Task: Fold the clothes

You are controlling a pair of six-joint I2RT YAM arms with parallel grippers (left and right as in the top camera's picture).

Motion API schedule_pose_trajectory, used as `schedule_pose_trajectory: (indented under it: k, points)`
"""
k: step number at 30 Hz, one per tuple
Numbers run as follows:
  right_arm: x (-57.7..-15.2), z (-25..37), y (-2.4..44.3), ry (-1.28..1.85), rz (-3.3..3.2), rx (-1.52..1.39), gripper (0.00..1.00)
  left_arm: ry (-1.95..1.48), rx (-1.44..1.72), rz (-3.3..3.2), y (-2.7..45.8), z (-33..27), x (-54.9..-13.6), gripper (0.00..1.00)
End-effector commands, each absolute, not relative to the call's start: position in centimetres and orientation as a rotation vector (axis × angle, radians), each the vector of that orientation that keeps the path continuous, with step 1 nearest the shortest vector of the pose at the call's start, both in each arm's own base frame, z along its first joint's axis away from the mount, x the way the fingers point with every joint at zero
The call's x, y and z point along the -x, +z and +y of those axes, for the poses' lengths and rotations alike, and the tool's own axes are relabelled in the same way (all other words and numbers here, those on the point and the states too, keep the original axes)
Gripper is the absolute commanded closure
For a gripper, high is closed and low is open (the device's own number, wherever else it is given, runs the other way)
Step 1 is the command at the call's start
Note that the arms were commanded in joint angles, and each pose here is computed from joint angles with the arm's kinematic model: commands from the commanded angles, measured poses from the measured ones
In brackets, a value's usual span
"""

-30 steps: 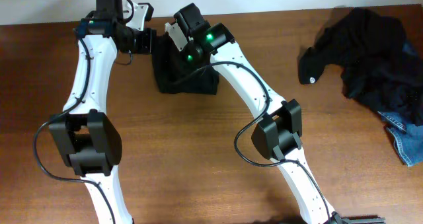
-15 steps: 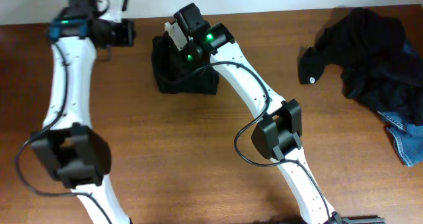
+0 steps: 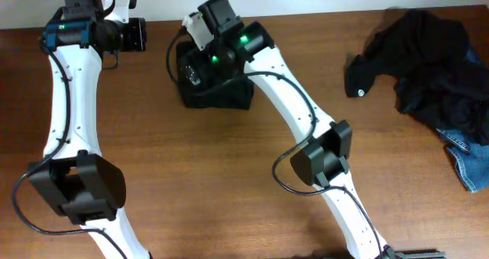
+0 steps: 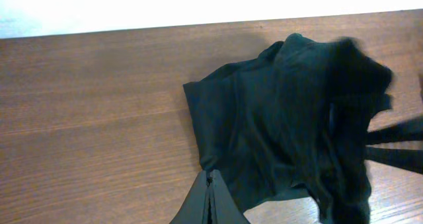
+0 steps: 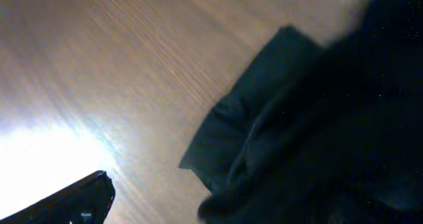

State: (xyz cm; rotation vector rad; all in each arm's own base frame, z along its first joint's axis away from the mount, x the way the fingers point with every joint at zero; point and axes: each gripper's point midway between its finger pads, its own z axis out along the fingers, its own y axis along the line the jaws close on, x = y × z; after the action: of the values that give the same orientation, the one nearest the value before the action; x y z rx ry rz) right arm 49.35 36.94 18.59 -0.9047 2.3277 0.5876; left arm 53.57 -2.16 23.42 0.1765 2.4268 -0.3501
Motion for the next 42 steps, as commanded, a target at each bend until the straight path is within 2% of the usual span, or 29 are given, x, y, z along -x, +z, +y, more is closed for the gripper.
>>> schedule_pose_trajectory:
  k: [1,3,7,15,19,25,28,31,36,42]
  points:
    - [-48.6,34.4,30.5,0.636,2.125,0.82,0.01,-0.345,-0.21,2.418,24.2,-3.2,-53.1,0.99]
    - [-49.0,31.8,33.4,0.638,2.11,0.722,0.01,-0.343,-0.271,2.416,24.1,-4.4,-53.0,1.0]
    - [-50.4,26.3,35.8,0.622,2.131,0.548,0.01,-0.309,-0.319,2.431,23.6,-6.5,-52.7,1.0]
    - [-52.5,16.1,33.7,0.566,2.294,0.239,0.01,-0.291,-0.418,2.51,20.4,-10.7,-51.1,0.99]
    - [-52.8,11.1,32.5,0.521,2.359,0.124,0.01,-0.555,-0.506,2.363,22.9,-14.9,-51.6,1.0]
    - [-52.4,8.8,31.4,0.502,2.412,0.066,0.01,-0.492,-0.61,2.307,23.3,-18.8,-51.5,0.99]
    - [-52.3,8.5,31.1,0.491,2.424,0.084,0.01,-0.473,-0.775,2.208,23.8,-22.7,-51.0,0.99]
    - [-52.1,8.5,31.0,0.491,2.432,0.083,0.01,-0.38,-0.78,2.179,22.8,-24.2,-52.3,0.99]
    - [-51.7,8.4,30.5,0.486,2.458,0.086,0.01,-0.296,-0.745,2.246,16.9,-23.5,-55.3,0.99]
    - [-51.5,8.2,30.3,0.464,2.47,0.101,0.01,-0.21,-0.568,2.394,11.3,-18.1,-57.7,1.0]
